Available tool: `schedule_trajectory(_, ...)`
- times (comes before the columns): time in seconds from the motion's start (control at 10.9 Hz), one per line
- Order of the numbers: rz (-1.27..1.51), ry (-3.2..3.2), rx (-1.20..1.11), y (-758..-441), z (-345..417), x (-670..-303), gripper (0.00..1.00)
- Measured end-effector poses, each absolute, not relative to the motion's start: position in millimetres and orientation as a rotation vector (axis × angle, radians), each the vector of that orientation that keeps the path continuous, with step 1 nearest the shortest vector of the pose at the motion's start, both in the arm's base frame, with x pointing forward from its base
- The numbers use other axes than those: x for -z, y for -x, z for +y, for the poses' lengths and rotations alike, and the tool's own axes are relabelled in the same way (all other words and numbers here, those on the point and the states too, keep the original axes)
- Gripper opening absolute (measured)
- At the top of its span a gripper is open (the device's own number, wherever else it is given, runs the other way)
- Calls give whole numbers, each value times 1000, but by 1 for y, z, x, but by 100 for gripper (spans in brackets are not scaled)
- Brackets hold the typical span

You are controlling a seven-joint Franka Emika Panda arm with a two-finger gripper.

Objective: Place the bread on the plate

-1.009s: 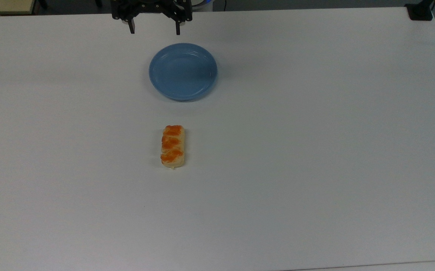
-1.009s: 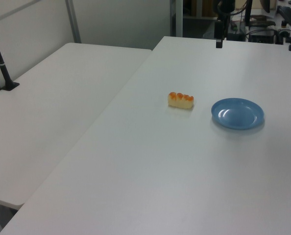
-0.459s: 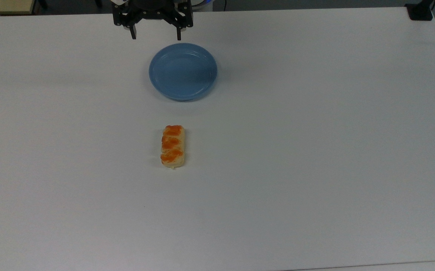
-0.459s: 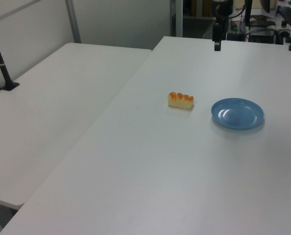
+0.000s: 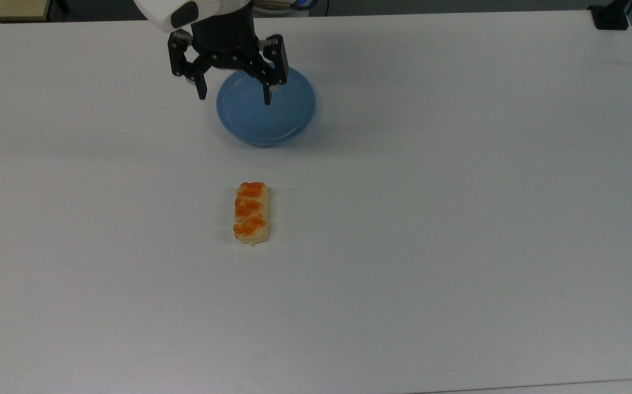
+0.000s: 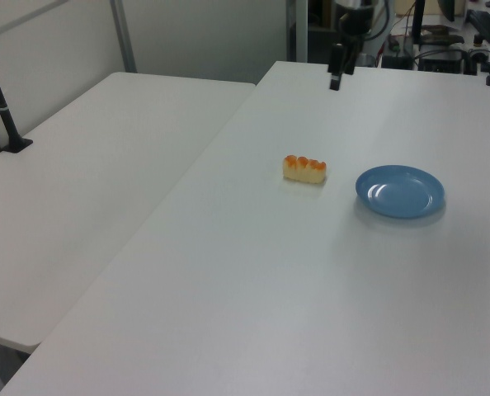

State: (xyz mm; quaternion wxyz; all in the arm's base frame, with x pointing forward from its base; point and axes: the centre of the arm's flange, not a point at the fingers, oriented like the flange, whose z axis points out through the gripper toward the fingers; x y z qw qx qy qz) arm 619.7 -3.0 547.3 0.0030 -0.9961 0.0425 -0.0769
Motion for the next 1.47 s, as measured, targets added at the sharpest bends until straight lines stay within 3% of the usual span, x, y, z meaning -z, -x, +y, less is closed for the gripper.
schedule_trajectory(0.18,177,3110,303,-648,3,-512,100)
schedule_trajectory(0.55,102,3133,335,-698,33,-406,100)
schedule_trajectory(1.1,-96,3201,174,-699,27,-336,94)
schedule_trajectory(1.19,-131,3205,162,-698,23,-332,89)
schedule_trajectory(1.38,-179,3210,159,-698,14,-333,55)
schedule_trajectory(1.47,-185,3211,164,-698,12,-335,47)
